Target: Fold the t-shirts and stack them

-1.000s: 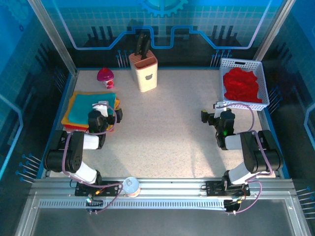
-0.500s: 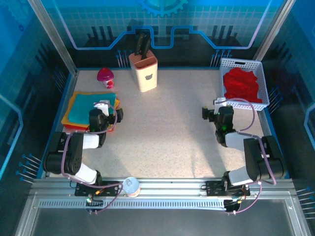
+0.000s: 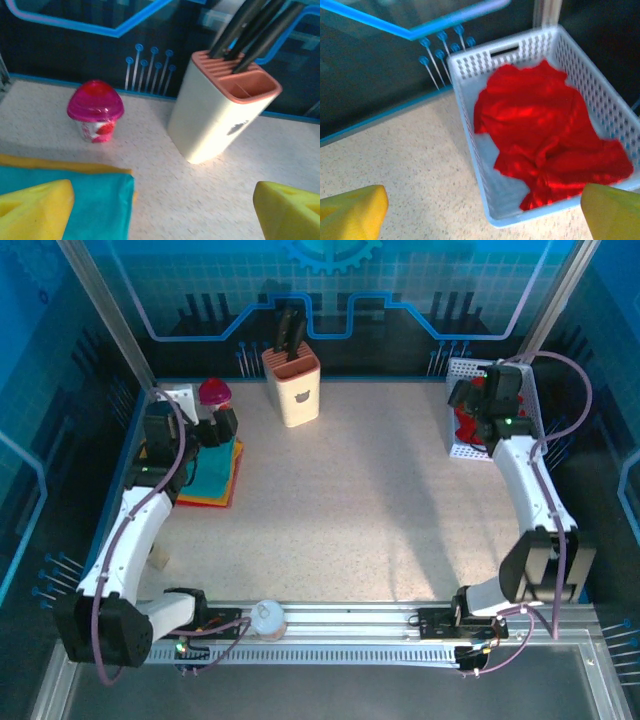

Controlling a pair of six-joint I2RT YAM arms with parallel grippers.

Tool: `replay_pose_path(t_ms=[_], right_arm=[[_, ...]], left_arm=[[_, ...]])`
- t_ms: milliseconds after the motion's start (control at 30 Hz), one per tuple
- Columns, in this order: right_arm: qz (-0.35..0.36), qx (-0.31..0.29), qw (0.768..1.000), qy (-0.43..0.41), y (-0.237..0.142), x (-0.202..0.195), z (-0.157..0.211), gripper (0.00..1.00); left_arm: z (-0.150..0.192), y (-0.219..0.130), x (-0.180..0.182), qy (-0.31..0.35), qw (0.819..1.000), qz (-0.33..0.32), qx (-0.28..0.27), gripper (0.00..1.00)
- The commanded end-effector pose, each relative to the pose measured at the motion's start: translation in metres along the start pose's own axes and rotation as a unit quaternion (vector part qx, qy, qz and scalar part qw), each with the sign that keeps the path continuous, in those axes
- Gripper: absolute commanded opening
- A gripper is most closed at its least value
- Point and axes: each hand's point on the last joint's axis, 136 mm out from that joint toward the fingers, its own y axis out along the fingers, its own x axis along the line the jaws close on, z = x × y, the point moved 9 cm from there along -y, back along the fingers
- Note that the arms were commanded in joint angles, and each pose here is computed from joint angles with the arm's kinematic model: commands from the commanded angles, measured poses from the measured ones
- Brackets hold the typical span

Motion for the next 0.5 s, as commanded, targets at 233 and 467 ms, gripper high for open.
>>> replay_pose_path(t_ms=[233,467], right_arm=[[0.077,0.229,0.966,0.088,0.127,-0.03,0.033,0.96],[0.11,0.265,0.954,0.082,0.179,-0.038,0.05,0.94]], left_arm=[[0.064,-0.048,-0.011,-0.051,0.98,0.035,0.189,0.91],[0.078,-0.063,-0.013,-0.065,0.972,0.045,0.222,0.92]])
